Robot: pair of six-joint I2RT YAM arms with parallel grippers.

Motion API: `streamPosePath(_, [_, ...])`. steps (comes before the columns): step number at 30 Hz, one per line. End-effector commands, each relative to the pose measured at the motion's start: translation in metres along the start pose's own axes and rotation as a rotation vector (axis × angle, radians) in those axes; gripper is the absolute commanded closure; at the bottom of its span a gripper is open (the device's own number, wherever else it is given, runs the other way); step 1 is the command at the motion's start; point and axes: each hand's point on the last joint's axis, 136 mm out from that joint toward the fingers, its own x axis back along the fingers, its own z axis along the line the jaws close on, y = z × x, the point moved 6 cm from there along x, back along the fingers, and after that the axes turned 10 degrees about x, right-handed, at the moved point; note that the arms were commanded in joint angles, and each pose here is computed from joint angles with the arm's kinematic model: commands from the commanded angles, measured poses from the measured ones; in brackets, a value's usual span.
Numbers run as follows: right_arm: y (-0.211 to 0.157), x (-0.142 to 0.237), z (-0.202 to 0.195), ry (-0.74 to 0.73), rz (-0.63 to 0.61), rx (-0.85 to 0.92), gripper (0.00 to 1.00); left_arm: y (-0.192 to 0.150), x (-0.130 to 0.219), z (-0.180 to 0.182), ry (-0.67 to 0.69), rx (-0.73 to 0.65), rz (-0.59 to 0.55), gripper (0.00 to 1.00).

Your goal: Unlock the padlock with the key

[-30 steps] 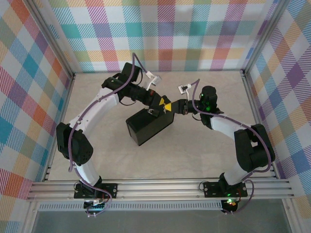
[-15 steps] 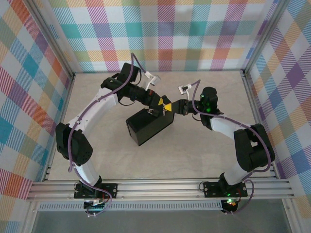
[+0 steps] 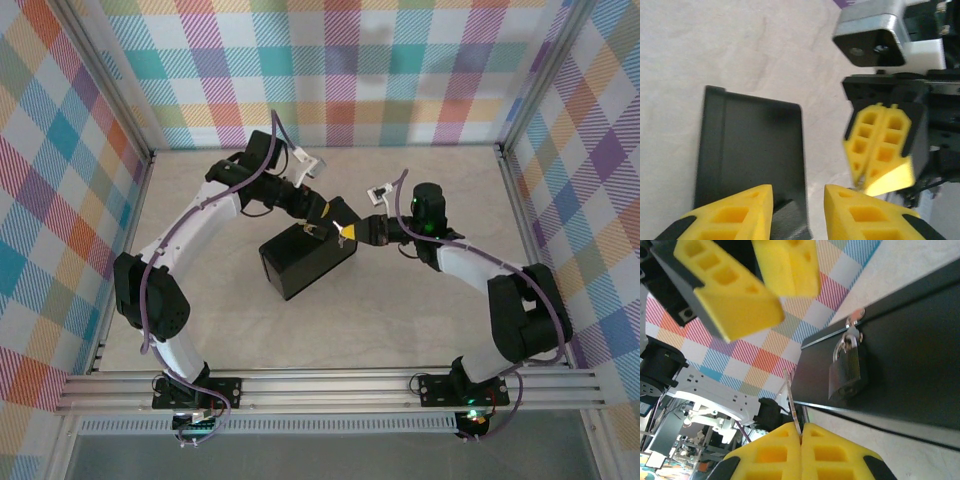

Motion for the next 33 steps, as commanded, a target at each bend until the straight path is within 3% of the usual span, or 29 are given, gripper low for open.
streamPosePath(1, [-0.011,0.003,0.011,-0.018,0.06,-0.016,1.0,0.013,0.014,-0.004,0.037,-0.187,-0.028,0.67])
streamPosePath(5, [-0.018,0.008,0.021,-0.026,0.1,-0.088,1.0,0.007,0.011,-0.019,-0.09,-0.501,0.006,0.63])
streamPosePath(8, [-0.024,0.012,0.027,-0.049,0.134,-0.147,1.0,-0.017,0.003,-0.025,-0.141,-0.751,0.112,0.59])
streamPosePath(11, [-0.026,0.013,0.032,-0.05,0.147,-0.211,1.0,-0.032,-0.008,-0.024,-0.166,-0.871,0.199,0.58])
streamPosePath(17, [-0.025,0.014,0.034,-0.06,0.176,-0.294,1.0,-0.039,-0.024,-0.006,-0.171,-0.969,0.283,0.57])
streamPosePath(23, [-0.029,0.012,0.028,-0.069,0.182,-0.323,1.0,-0.042,-0.026,-0.009,-0.258,-1.013,0.305,0.56])
streamPosePath(33, [-0.024,0.008,0.02,-0.074,0.188,-0.335,1.0,-0.035,-0.023,0.006,-0.261,-1.039,0.296,0.53])
